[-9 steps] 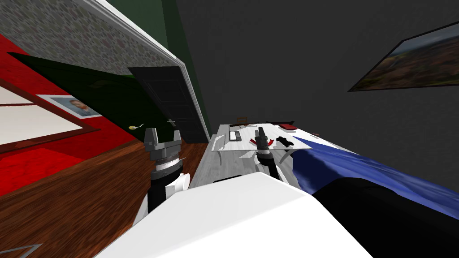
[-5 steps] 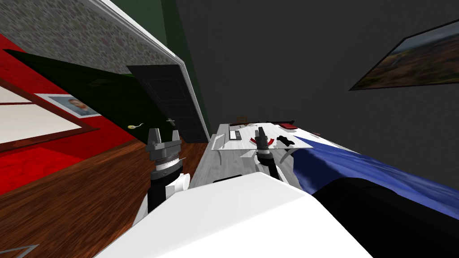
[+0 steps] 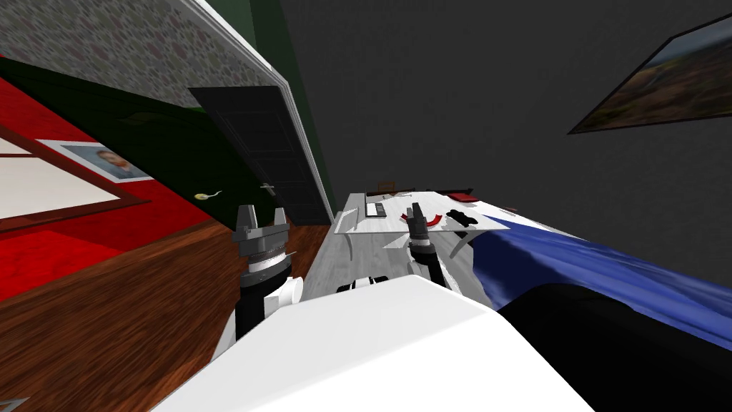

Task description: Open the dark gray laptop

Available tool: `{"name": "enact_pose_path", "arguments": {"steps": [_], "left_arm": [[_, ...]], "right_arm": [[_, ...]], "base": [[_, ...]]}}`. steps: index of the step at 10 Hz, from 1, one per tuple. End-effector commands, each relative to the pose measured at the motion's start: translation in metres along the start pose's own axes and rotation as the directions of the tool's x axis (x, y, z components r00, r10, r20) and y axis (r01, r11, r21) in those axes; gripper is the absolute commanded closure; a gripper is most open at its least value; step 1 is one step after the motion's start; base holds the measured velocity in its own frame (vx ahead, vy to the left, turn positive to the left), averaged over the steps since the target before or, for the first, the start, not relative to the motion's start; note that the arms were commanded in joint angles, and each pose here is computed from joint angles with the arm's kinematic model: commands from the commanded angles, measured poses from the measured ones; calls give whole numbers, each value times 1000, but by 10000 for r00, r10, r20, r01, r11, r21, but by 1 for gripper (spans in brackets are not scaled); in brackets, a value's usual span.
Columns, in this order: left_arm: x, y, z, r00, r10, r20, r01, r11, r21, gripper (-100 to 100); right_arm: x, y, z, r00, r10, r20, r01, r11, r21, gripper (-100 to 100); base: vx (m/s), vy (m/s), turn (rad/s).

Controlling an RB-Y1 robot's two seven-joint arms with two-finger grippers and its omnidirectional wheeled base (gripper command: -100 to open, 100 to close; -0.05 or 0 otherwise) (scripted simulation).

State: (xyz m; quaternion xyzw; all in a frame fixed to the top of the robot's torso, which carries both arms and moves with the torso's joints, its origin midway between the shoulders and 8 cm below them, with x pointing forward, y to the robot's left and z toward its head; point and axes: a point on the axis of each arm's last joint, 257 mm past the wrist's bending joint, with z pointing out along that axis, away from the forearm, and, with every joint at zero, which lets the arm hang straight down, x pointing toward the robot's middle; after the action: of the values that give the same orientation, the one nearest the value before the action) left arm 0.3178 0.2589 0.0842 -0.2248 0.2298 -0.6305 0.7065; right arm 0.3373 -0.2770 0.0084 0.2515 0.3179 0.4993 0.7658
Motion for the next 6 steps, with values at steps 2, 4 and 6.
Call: {"name": "enact_pose_path", "arguments": {"steps": [2,4,6], "left_arm": [[0,0,0,10000,0,1,0,10000,-5,0],[0,0,0,10000,-1,2,1,10000,-7,0],[0,0,0,10000,-2,2,2,10000,-6,0]], "right_arm": [[7,-7,0,9958,-653,-640,655,9978,16,-100],[12,-18,-1,9810,-1494,-1239,1512,9885,48,-100],[15,-35,-1,9491,-2550,-1850,2604,9655,55,-100]], "base": [[12,41,5],[14,89,8],[23,135,16]]}}
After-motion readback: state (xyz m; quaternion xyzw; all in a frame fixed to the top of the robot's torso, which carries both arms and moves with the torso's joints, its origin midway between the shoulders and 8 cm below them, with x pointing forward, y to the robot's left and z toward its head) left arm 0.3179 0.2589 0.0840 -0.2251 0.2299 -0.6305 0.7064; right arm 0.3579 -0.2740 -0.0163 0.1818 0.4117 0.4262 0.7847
